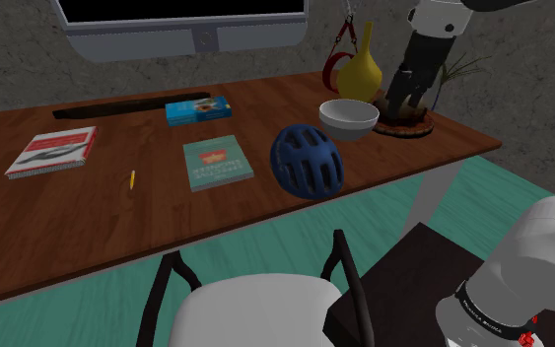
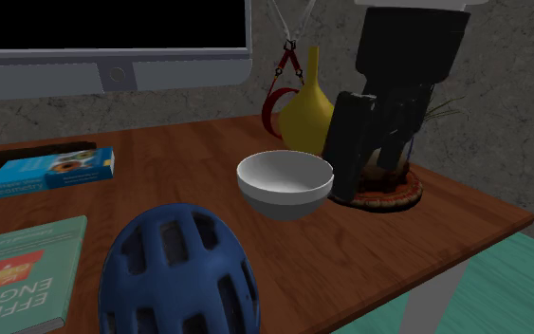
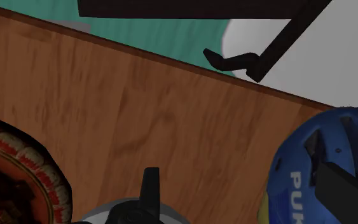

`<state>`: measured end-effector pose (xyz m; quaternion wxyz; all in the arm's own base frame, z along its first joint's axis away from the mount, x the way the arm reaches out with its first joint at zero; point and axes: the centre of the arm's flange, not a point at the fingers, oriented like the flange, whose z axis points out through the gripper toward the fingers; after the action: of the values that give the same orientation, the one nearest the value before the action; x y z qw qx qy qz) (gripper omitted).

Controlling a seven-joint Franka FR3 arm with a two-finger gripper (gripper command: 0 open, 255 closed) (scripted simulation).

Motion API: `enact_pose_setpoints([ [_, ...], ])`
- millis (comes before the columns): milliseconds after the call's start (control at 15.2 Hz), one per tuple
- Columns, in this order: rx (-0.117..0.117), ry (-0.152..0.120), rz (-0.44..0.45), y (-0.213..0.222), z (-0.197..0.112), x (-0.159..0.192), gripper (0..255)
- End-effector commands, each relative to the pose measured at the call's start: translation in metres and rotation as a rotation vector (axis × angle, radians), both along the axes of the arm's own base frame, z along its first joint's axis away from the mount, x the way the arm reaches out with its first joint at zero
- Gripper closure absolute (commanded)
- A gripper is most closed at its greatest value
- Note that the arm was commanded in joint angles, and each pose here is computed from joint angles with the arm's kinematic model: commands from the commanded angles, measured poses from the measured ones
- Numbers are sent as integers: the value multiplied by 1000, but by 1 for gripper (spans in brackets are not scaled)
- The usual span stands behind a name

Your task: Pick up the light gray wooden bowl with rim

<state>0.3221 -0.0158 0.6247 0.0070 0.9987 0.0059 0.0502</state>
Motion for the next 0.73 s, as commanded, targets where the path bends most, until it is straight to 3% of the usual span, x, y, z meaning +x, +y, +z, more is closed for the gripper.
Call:
enact_pose_setpoints([
  [0, 0, 0, 0, 0, 0, 0, 0],
  [660, -63, 17, 37, 11, -42, 128, 0],
])
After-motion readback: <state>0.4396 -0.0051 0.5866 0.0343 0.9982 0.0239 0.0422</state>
